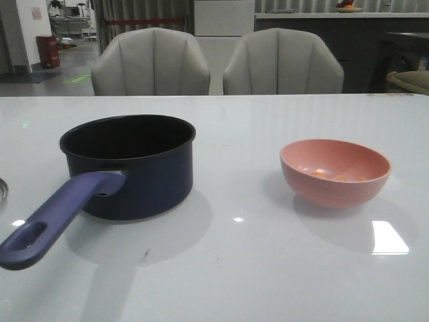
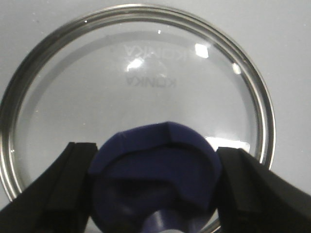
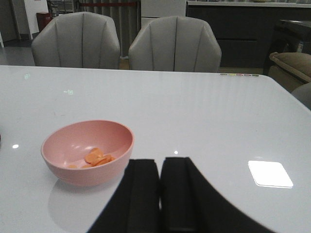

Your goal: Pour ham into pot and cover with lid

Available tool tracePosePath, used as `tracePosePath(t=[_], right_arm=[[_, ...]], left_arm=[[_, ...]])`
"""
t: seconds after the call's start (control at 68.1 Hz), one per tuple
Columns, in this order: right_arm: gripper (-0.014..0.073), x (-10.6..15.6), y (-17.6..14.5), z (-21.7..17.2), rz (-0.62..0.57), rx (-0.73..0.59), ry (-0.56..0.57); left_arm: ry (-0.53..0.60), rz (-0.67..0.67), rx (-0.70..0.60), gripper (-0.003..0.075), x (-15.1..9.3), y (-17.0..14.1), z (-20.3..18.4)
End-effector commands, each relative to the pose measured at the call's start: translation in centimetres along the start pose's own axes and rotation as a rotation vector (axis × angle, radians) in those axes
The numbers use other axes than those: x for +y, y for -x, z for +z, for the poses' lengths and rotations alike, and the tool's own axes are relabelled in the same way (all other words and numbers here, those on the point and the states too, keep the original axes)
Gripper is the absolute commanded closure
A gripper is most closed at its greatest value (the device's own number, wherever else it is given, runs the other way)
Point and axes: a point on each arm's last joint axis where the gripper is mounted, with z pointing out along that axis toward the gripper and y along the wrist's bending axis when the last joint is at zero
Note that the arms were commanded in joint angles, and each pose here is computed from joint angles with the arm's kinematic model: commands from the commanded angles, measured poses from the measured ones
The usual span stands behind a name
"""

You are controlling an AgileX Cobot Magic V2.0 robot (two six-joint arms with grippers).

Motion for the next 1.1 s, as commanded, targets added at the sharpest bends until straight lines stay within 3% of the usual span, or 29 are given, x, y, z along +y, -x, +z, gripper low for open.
tracePosePath(t=[0.0,0.073,0.264,0.323,0.793,0.969,1.087], right_arm=[[0.0440,0.0,1.1,-0.2,-0.019,-0.110,-0.004],[0.0440,0.0,1.1,-0.2,-0.019,-0.110,-0.004],[0.0440,0.0,1.1,-0.2,-0.019,-0.110,-0.004],[0.0440,0.0,1.1,-0.2,-0.019,-0.110,-0.004],[0.0440,0.0,1.1,-0.2,-0.019,-0.110,-0.004],[0.0440,0.0,1.1,-0.2,-0.019,-0.110,-0.004],[0.0440,0.0,1.1,-0.2,-0.019,-0.110,-0.004]], left_arm=[[-0.010,-0.002,-0.085,0.0413,-0.5,0.9,-1.6],[-0.011,-0.003,-0.071,0.0374,-0.4,0.9,-1.3],[-0.014,-0.005,-0.055,0.0129,-0.4,0.8,-1.1],[-0.016,-0.002,-0.048,0.0091,-0.5,0.9,-1.2],[-0.007,0.079,-0.256,0.0100,-2.5,1.1,-8.5],[-0.028,0.137,-0.392,0.0101,-4.5,-0.5,-12.2],[-0.043,0.196,-0.541,0.0103,-6.0,-3.1,-15.3]])
